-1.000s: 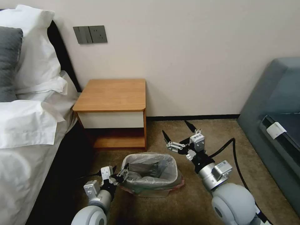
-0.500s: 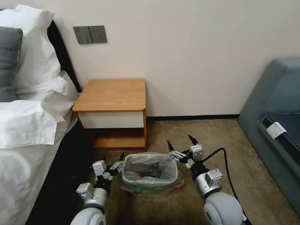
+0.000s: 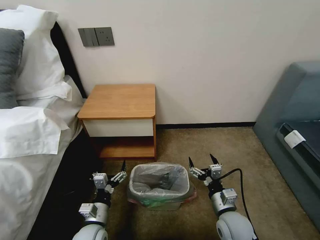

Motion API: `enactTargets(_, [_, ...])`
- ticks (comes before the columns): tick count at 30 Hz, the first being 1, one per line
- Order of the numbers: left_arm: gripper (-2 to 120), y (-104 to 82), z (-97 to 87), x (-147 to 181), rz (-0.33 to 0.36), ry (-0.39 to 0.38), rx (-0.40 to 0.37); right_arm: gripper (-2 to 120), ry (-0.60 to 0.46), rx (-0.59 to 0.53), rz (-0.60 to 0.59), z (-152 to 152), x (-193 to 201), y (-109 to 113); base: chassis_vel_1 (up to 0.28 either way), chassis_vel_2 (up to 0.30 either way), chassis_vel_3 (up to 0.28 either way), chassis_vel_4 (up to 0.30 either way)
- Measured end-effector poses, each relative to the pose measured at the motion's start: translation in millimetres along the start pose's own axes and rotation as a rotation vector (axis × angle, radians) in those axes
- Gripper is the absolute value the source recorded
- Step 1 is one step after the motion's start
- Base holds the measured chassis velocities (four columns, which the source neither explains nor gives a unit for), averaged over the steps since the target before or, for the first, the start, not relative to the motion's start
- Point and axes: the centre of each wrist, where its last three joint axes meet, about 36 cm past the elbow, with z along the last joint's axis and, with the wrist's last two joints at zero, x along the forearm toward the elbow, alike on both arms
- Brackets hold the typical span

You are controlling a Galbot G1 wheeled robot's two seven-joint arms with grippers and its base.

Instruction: Pick up the garbage bag from the table and place it over the trash can.

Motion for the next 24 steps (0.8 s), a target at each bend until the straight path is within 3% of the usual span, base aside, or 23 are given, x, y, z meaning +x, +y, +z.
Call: enactTargets(24, [100,-0.5,-0.4,0.0,-0.001,0.008,0.004,100,-0.003,0.002,-0.004,-2.2,-0.5,0.0,0.000,0.000,0.000,0.000])
